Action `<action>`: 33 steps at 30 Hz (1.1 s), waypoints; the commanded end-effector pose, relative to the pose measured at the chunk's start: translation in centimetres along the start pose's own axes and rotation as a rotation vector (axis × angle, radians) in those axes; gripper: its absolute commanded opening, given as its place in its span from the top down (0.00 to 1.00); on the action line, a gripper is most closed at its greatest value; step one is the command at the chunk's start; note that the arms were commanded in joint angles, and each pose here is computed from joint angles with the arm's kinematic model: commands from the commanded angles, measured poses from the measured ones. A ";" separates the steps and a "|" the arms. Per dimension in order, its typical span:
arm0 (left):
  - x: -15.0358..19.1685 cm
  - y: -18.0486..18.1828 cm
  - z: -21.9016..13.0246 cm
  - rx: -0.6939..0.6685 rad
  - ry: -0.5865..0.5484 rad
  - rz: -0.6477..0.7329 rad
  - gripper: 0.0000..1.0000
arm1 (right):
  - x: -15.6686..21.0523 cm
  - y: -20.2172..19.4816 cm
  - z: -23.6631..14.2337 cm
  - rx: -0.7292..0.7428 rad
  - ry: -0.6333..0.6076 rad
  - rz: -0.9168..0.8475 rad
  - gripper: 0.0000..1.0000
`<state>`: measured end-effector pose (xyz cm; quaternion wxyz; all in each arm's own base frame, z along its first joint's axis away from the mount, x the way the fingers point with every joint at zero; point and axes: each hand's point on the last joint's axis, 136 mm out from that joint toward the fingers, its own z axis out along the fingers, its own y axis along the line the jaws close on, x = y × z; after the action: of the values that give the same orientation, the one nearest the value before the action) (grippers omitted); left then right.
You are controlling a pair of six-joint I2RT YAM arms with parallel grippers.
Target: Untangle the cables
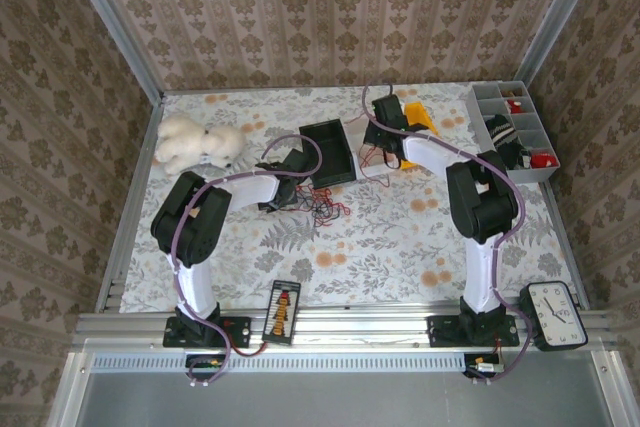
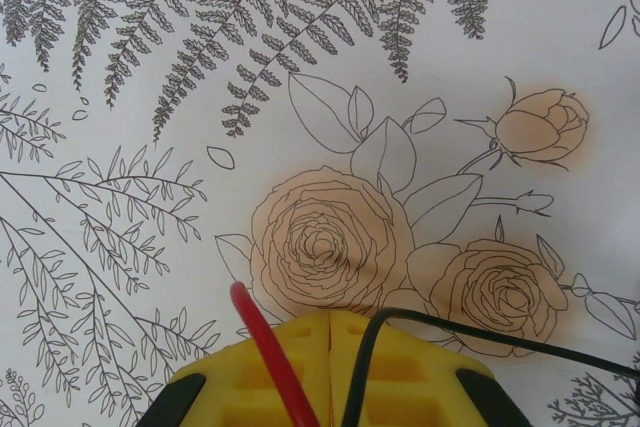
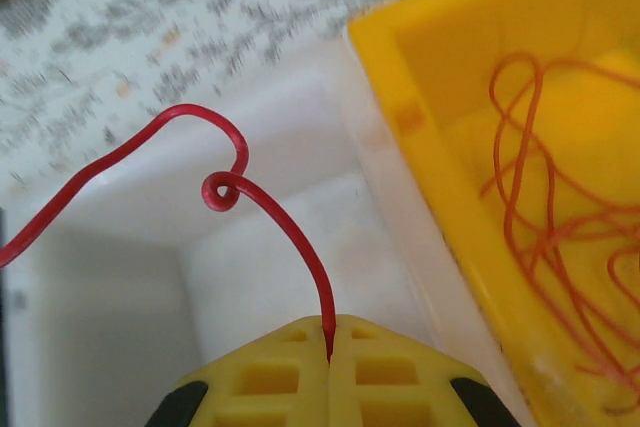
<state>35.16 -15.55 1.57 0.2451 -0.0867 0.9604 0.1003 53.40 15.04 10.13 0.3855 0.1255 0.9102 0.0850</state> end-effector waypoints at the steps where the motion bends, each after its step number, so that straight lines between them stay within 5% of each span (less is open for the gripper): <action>1: 2.3 -0.6 2.3 0.034 0.068 0.022 1.00 | -3.5 0.7 -1.4 -0.001 -0.062 0.025 1.00; 10: 2.3 -0.4 2.1 0.033 0.063 0.016 1.00 | -0.4 -1.6 -0.7 0.087 0.015 0.033 0.99; 12: 2.3 -0.4 2.1 0.035 0.061 0.013 1.00 | -0.2 -1.9 -0.8 0.086 0.012 0.046 0.89; 15: 2.4 -0.4 2.1 0.035 0.065 0.014 1.00 | -0.5 -1.7 -1.6 0.064 -0.013 0.058 0.60; 18: 2.4 -0.6 2.1 0.039 0.067 0.015 1.00 | -1.0 -1.2 -3.1 0.014 -0.051 0.071 0.49; 33: 2.5 -0.2 1.8 0.025 0.075 0.006 1.00 | 7.1 -3.8 -8.0 -0.053 0.059 -0.048 0.39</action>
<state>35.09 -15.54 1.65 0.2530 -0.0861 0.9591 0.0932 43.81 12.12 10.87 0.3802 0.1280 0.9117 0.0887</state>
